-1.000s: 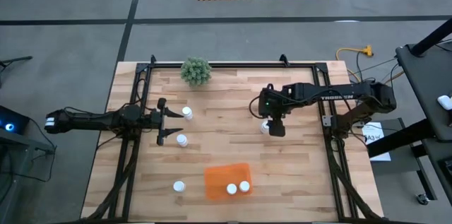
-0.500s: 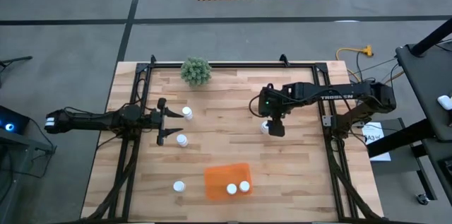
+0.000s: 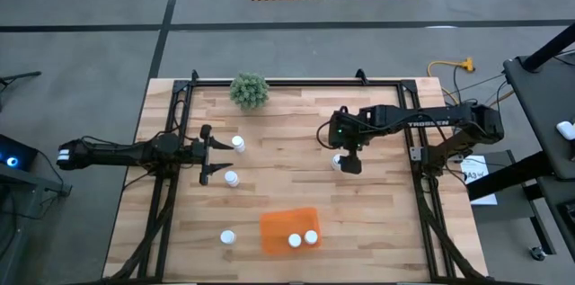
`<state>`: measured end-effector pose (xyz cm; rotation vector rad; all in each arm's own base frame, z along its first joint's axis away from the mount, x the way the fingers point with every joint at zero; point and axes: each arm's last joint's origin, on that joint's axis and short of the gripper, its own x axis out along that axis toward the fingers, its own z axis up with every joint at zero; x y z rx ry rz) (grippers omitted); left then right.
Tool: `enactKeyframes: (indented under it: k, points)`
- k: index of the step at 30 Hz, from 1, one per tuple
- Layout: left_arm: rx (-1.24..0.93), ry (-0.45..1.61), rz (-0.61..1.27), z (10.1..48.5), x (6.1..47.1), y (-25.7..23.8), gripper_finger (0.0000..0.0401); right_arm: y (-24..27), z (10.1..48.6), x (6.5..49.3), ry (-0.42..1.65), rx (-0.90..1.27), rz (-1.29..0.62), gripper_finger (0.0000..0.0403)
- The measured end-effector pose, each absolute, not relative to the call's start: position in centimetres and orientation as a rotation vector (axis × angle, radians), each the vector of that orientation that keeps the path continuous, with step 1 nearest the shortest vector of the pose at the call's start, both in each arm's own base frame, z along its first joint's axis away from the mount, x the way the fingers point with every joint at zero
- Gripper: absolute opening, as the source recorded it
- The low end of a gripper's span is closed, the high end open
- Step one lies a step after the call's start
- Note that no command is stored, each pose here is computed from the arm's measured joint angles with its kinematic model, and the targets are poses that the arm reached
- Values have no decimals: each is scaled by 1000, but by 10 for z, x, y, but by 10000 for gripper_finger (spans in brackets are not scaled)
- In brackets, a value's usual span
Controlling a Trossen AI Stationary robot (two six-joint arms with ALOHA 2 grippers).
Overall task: Pick and place pill bottles into a basket
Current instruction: Put the pill bottle into the bin
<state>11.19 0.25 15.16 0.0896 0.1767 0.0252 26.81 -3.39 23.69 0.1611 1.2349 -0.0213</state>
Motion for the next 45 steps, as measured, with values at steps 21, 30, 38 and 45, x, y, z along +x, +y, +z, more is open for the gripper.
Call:
enactKeyframes:
  k: [21,30,38,45]
  points:
    - [90,177,26,151,112,3,224,-33,197,264,1256,159,-23,327]
    - [90,177,26,151,112,3,224,-34,186,272,1257,156,-19,326]
    - [90,177,26,151,112,3,224,-34,186,272,1265,158,-18,326]
    - [90,177,26,151,112,3,224,-34,185,272,1267,158,-19,315]
